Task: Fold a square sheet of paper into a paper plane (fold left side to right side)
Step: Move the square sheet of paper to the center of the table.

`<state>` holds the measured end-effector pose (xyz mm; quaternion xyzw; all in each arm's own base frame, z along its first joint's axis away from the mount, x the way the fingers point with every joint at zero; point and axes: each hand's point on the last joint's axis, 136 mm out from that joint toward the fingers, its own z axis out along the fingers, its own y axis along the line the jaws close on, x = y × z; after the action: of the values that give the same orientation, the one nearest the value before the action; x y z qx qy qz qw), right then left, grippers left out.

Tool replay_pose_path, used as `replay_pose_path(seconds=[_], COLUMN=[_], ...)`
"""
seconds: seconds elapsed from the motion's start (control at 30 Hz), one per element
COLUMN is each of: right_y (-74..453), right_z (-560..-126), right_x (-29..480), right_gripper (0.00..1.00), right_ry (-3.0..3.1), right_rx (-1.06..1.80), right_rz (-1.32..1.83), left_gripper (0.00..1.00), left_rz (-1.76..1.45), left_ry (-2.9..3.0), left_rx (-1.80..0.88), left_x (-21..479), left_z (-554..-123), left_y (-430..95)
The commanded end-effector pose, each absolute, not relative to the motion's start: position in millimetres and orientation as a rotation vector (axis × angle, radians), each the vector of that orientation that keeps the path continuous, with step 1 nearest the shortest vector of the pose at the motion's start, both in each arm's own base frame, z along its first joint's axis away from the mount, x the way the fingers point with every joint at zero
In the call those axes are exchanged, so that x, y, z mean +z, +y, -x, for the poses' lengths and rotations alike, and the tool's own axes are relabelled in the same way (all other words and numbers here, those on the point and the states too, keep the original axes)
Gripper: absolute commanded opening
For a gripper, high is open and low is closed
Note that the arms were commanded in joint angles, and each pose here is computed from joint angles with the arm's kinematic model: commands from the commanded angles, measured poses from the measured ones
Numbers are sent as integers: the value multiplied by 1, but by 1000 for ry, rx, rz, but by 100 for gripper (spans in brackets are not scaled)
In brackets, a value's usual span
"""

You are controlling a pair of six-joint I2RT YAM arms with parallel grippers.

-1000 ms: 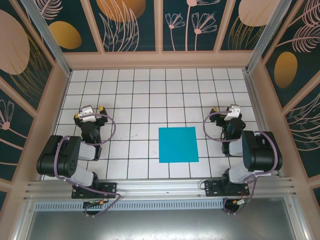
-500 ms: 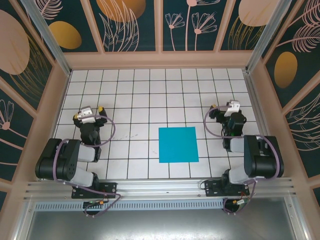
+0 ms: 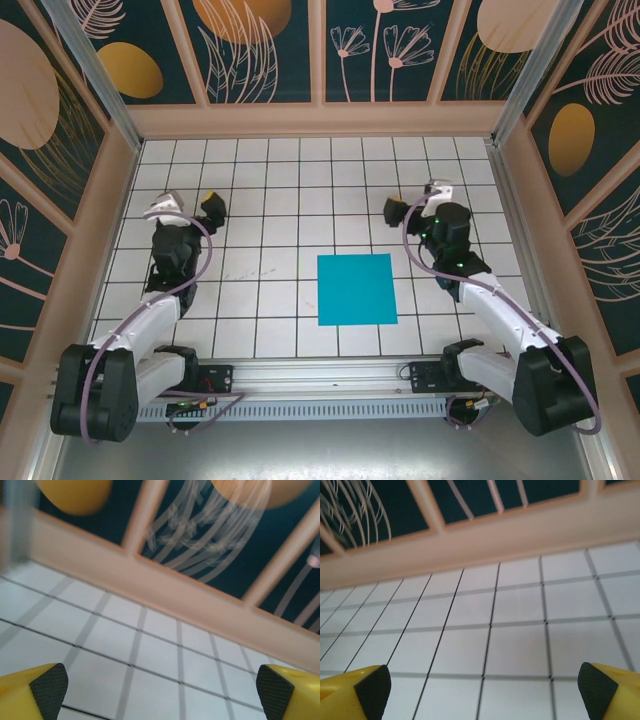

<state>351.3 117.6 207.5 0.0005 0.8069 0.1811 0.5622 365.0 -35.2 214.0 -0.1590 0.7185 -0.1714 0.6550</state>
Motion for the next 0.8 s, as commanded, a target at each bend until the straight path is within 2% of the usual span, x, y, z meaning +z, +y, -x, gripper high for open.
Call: replay_pose_path(seconds=[0.0, 0.3, 0.5, 0.77], right_y=[130, 196, 231, 240], right_z=[-330, -275, -250, -244], right_x=[173, 92, 44, 13], right_gripper=[99, 99, 99, 99], right_ry=[2113, 2465, 2602, 2661], right_rx=[395, 337, 286, 178], right_rz=[-60, 213, 395, 490], left_gripper=[99, 99, 99, 99], left_rz=[357, 184, 153, 140], left_ry=[1847, 2066, 2126, 2115], left_rx=[-659, -895, -974, -998], left_x=[184, 154, 136, 141], left_z=[-360, -323, -307, -309], left_y=[-90, -157, -171, -175])
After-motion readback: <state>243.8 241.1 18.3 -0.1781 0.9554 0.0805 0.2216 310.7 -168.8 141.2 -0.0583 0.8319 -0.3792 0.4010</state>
